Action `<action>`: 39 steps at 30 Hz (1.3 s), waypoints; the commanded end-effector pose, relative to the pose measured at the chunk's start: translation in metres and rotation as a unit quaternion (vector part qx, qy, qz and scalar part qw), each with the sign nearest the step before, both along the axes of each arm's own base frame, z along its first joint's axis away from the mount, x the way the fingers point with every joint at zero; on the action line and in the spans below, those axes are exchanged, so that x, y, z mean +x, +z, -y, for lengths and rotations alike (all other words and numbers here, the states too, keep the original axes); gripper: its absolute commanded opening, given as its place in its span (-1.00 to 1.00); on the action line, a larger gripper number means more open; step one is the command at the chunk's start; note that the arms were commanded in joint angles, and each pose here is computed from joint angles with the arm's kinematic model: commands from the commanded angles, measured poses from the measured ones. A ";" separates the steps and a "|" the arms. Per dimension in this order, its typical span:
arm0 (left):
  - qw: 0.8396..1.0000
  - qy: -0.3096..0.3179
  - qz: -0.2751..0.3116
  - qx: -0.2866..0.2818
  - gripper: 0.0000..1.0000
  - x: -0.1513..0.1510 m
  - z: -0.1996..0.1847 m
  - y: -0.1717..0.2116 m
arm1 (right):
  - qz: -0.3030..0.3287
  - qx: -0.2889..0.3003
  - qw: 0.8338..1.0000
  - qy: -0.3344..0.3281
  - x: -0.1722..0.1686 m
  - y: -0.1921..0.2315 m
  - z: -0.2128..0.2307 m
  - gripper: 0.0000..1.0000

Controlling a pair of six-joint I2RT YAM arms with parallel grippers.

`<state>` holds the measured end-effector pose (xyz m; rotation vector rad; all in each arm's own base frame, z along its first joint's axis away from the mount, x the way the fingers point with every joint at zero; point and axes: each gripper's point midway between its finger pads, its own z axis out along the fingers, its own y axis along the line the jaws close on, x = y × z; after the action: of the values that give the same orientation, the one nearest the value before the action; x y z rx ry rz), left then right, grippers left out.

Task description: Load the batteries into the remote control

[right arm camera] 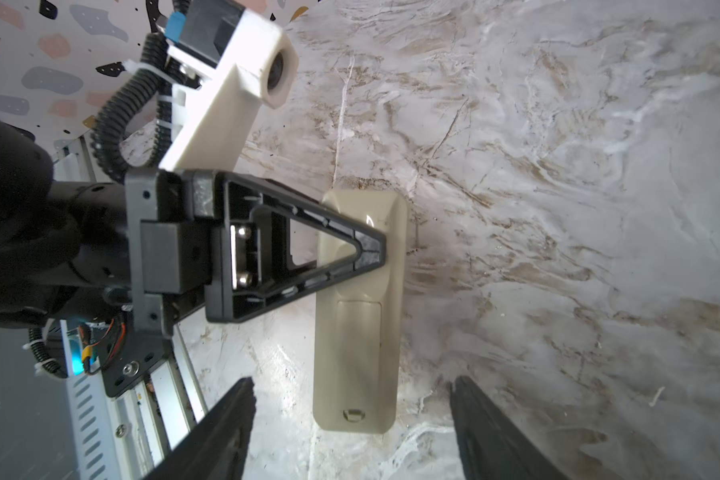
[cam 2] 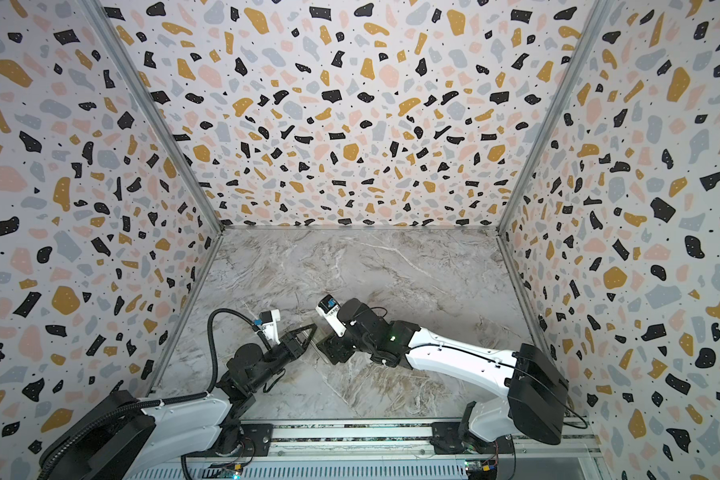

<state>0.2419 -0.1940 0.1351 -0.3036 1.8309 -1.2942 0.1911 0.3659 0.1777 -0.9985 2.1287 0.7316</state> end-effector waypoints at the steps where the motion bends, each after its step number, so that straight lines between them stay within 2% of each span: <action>1: 0.999 -0.013 0.040 -0.013 -1.00 0.000 0.006 0.023 | -0.018 -0.015 1.000 -0.021 0.002 -0.011 0.016 0.49; 15: 0.998 -0.031 0.049 -0.021 -1.00 -0.003 0.011 0.031 | -0.039 -0.032 0.999 -0.017 0.004 -0.032 0.016 0.39; 39: 0.997 -0.047 0.057 -0.031 -1.00 -0.006 0.016 0.038 | -0.061 -0.058 0.996 -0.010 0.004 -0.064 0.014 0.35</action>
<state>0.2347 -0.2024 0.1378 -0.2382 1.8463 -1.3374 0.1941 0.3527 0.1189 -1.0121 2.2946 0.6842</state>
